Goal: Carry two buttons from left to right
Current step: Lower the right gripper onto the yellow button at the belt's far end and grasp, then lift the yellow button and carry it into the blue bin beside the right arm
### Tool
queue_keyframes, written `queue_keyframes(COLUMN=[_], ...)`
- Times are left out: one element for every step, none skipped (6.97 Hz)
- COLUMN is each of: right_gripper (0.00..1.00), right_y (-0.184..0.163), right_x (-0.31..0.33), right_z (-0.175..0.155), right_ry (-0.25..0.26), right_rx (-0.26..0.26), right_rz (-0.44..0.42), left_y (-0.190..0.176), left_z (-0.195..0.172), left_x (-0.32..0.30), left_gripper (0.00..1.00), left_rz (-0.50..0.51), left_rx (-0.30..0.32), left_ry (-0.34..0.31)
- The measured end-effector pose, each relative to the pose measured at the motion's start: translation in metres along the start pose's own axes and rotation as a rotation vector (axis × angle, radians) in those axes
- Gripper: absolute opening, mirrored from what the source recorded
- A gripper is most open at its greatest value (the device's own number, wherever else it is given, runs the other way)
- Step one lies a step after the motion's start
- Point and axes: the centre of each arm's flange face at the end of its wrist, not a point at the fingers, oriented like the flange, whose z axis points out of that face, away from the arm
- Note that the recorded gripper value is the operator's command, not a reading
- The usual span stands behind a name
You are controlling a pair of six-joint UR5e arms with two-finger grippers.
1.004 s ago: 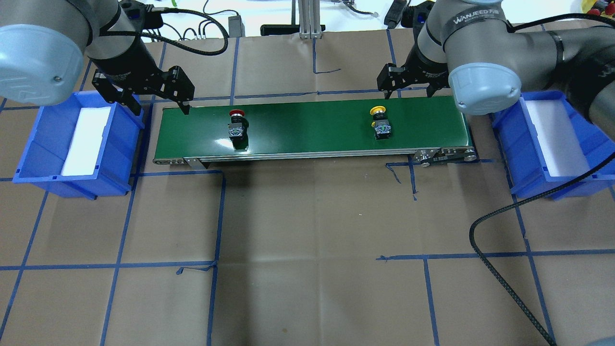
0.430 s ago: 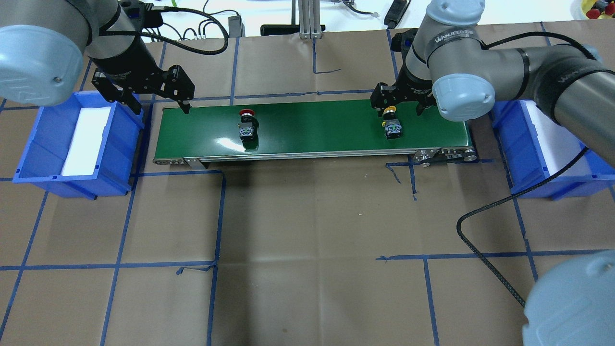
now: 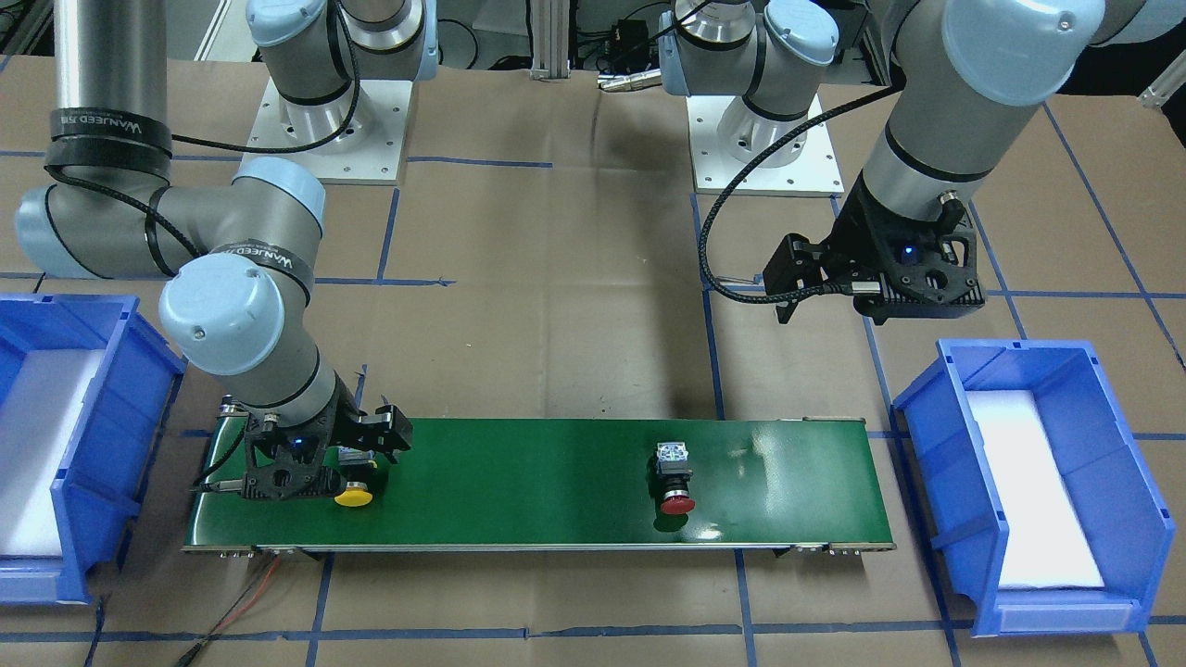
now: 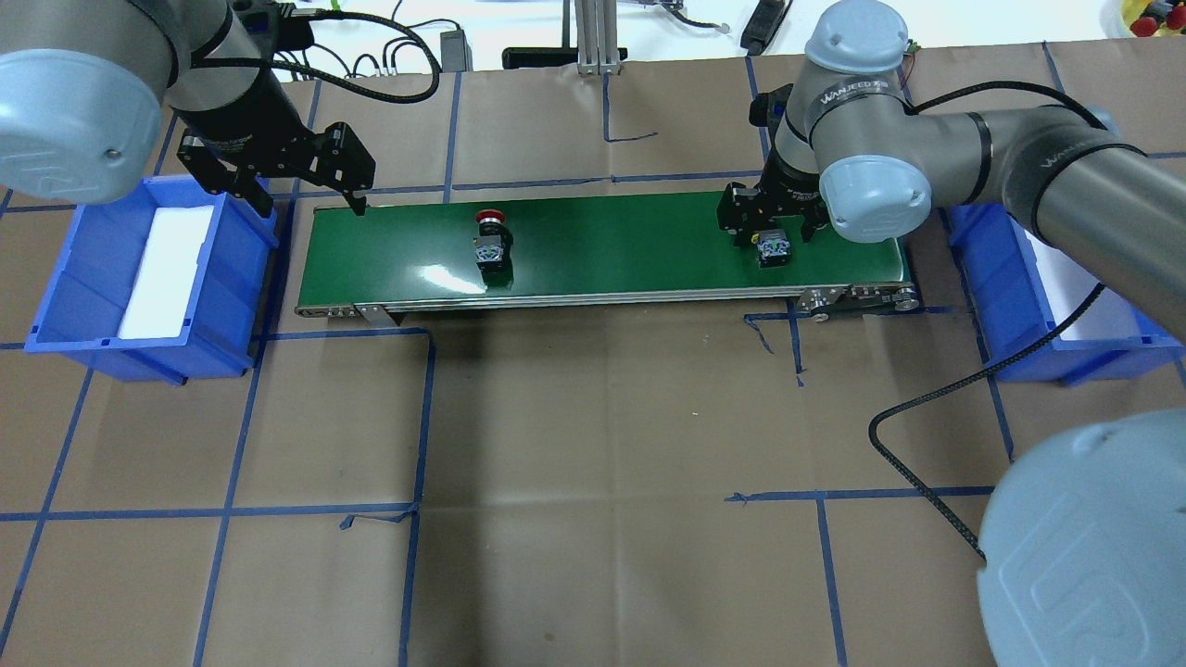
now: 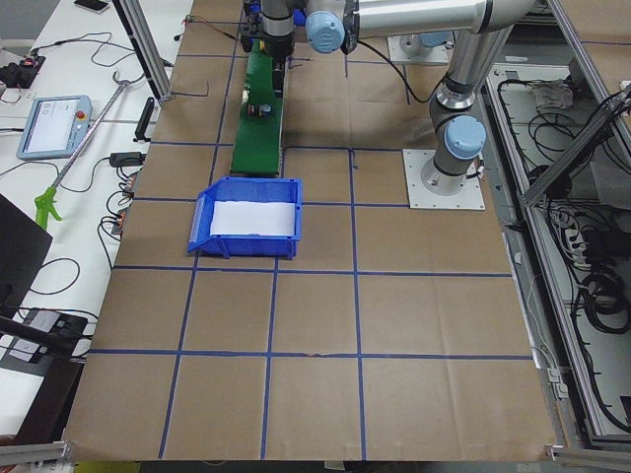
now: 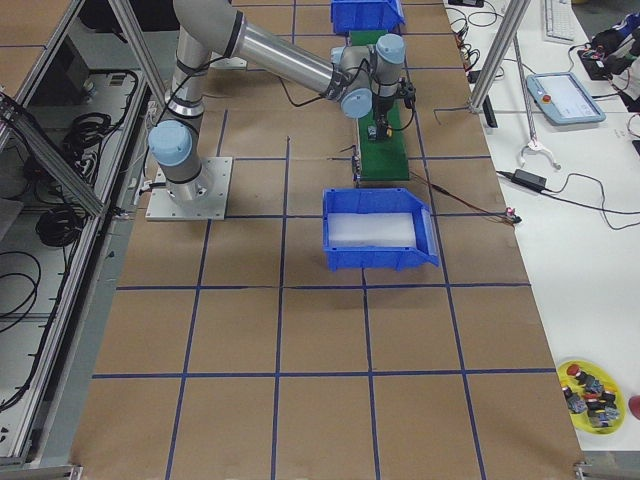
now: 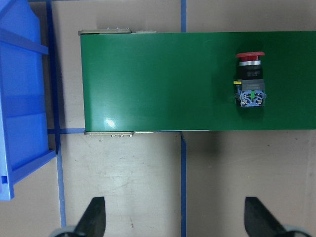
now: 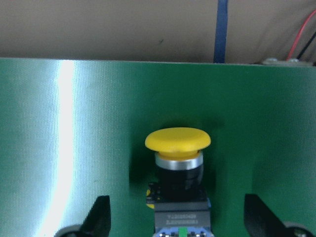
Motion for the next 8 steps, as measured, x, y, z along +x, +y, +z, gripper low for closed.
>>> queue_keyframes(right_gripper=[0.18,0.08,0.07,0.06,0.06,0.06,0.06,0.06], right_y=[0.0,-0.001,-0.001,-0.003,-0.004,-0.004,-0.002,0.005], right_x=[0.002,0.003,0.005,0.014,0.03,0.055,0.091,0.135], right_z=[0.003,0.004,0.002,-0.01,-0.036,-0.074,-0.112,-0.142], right_ry=[0.009,0.012,0.017,0.044,0.08,0.099,0.106,0.105], right_rx=[-0.007,-0.009,-0.006,0.003,0.011,0.009,0.003,-0.01], right_rz=[-0.001,-0.001,0.0,-0.005,-0.022,-0.043,-0.057,-0.07], left_y=[0.0,0.0,-0.001,-0.002,-0.002,-0.003,-0.002,-0.002], left_z=[0.0,-0.001,-0.003,-0.004,-0.007,-0.008,-0.009,-0.01], left_x=[0.0,0.0,0.0,-0.001,-0.001,-0.001,-0.002,-0.002], left_gripper=[1.0,1.0,1.0,1.0,1.0,1.0,1.0,1.0], left_rz=[0.0,0.0,0.0,0.0,-0.001,-0.001,0.001,0.004], left_rx=[0.002,0.005,0.007,0.011,0.016,0.02,0.021,0.021], left_ry=[0.0,0.001,0.001,0.002,0.003,0.004,0.004,0.003])
